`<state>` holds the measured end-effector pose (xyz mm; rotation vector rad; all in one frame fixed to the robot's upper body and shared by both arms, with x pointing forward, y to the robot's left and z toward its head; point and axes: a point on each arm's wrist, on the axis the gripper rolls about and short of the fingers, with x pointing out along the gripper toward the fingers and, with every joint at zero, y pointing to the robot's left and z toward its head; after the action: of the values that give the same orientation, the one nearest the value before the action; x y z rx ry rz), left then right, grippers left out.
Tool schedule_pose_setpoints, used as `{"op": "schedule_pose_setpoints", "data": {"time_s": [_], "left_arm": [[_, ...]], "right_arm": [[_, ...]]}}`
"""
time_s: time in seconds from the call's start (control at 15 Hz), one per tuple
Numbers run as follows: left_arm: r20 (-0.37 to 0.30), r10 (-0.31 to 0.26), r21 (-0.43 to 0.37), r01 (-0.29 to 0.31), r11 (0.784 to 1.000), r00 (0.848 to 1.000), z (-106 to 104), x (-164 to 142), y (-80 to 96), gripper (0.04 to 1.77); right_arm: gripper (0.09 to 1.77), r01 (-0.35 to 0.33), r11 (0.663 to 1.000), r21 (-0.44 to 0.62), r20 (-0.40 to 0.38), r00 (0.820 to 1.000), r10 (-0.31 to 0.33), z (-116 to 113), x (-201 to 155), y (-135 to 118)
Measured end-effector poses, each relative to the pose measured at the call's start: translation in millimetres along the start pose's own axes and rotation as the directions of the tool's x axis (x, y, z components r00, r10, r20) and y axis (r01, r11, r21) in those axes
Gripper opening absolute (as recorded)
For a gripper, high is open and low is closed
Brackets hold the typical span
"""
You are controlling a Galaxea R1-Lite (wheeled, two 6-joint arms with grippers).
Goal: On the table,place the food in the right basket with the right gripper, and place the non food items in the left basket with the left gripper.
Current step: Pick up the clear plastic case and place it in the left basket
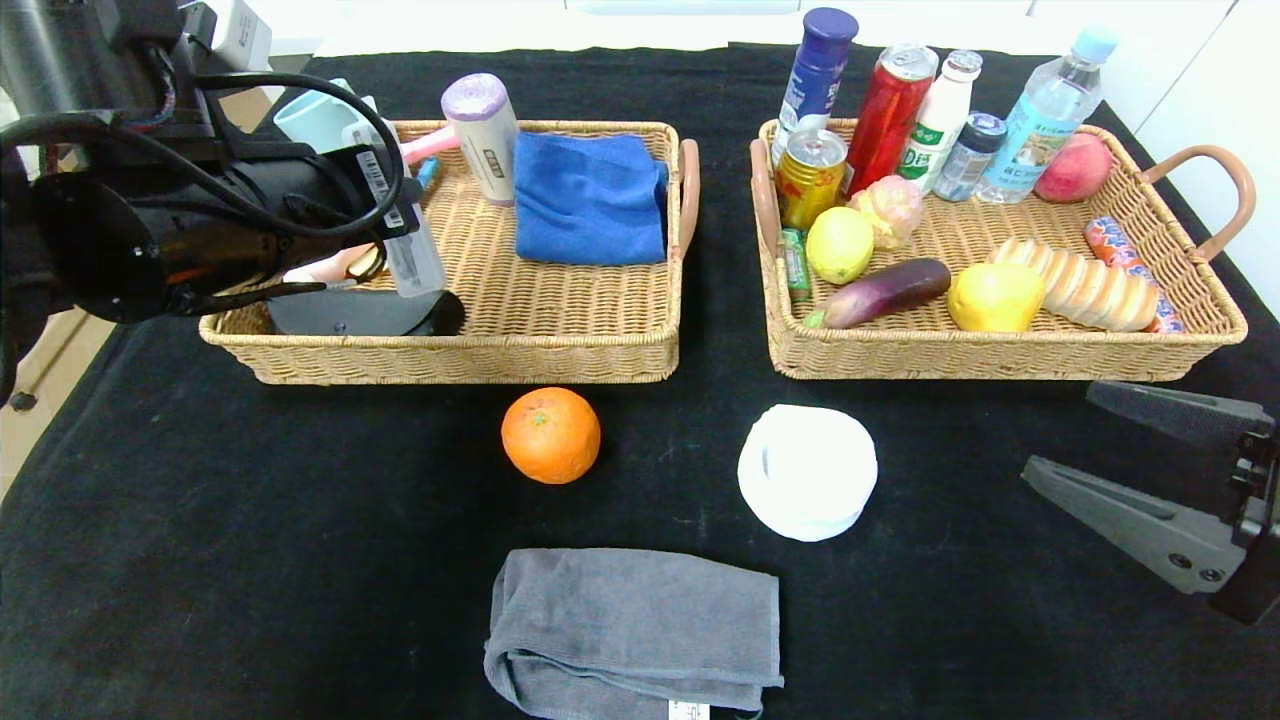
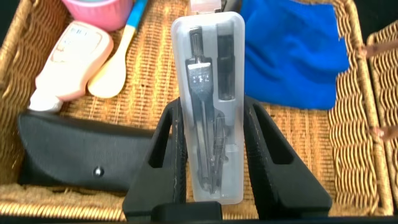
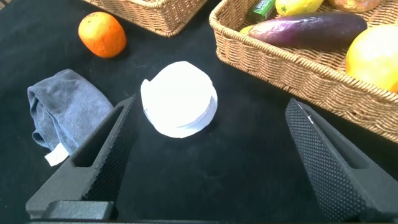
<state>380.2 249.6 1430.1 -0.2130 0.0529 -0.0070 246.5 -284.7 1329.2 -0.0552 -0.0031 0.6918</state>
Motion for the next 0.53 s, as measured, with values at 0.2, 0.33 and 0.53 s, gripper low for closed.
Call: {"op": "schedule_pose_setpoints", "data": {"time_s": [0.2, 0.33, 0.53], "left_arm": [[0.013, 0.002, -0.004, -0.002, 1.000, 1.000, 2, 14, -3.2, 0.63], [0.021, 0.016, -0.007, -0.016, 1.000, 1.000, 2, 26, -1.5, 0.63], [0.019, 0.055, -0.004, -0.055, 0.998, 0.998, -2, 41, 4.2, 0.63]], "right_arm": [[1.71, 0.001, 1.000, -0.001, 0.002, 1.000, -0.001, 0, -1, 0], [1.71, 0.002, 1.000, -0.003, 0.006, 1.000, -0.002, 1, -1, 0], [1.71, 0.002, 1.000, -0.005, 0.010, 1.000, -0.002, 2, -2, 1]]}}
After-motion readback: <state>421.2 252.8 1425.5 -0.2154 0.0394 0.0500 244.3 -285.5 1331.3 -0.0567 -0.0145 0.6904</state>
